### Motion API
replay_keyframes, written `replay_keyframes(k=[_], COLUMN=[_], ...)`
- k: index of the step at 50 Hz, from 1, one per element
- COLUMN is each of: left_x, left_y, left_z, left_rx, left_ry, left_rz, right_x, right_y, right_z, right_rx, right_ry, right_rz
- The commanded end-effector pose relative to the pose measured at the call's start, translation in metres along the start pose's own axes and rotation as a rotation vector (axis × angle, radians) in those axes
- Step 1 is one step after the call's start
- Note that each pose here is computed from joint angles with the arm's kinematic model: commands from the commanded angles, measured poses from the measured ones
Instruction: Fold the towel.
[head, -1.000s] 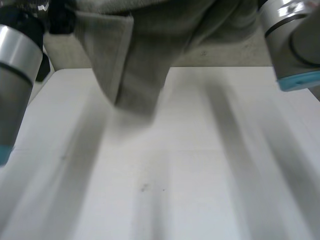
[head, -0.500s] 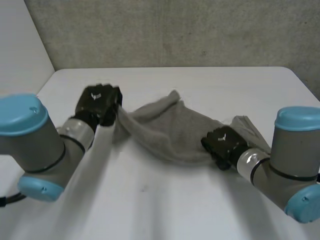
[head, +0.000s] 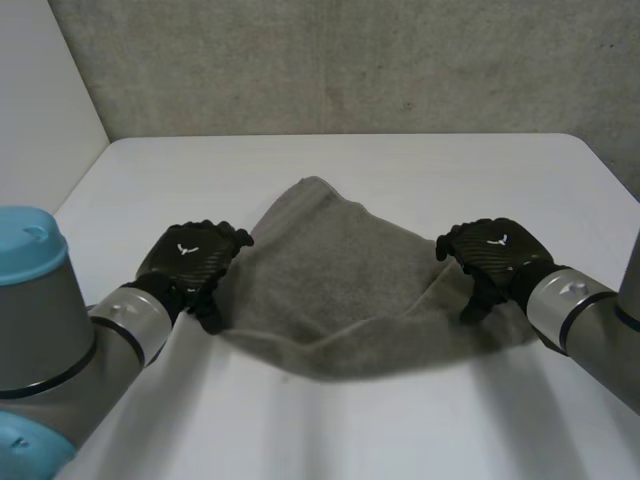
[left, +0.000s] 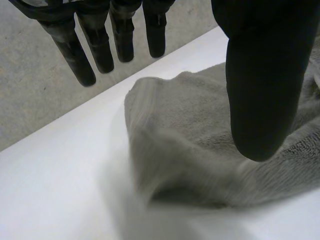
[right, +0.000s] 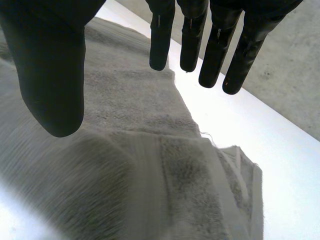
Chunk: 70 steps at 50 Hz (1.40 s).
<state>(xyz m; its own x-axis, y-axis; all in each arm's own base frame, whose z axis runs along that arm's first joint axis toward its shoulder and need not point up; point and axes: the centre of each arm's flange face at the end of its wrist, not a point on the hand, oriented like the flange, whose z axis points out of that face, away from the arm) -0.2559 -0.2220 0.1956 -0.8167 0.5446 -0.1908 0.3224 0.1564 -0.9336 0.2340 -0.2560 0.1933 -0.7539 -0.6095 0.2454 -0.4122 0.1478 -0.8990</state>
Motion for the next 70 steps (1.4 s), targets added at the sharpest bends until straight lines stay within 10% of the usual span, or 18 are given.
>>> replay_keyframes(k=[1,29,70], left_x=[-0.003,-0.028,-0.025], left_y=[-0.018,0.034,0.044], left_z=[-0.024,-0.014,-0.012], left_rx=[0.013,-0.153,-0.156], left_ry=[-0.009,-0.124,-0.083], left_rz=[-0.042,-0.125,-0.140], right_x=[0.009,0.003,0.050], right_y=[0.012,0.002,0.027], right_z=[-0.003,-0.017,0.114], right_rx=[-0.024,-0.154,-0.179], right_ry=[0.007,-0.191,-0.102], right_rz=[0.026,0.060,-0.201])
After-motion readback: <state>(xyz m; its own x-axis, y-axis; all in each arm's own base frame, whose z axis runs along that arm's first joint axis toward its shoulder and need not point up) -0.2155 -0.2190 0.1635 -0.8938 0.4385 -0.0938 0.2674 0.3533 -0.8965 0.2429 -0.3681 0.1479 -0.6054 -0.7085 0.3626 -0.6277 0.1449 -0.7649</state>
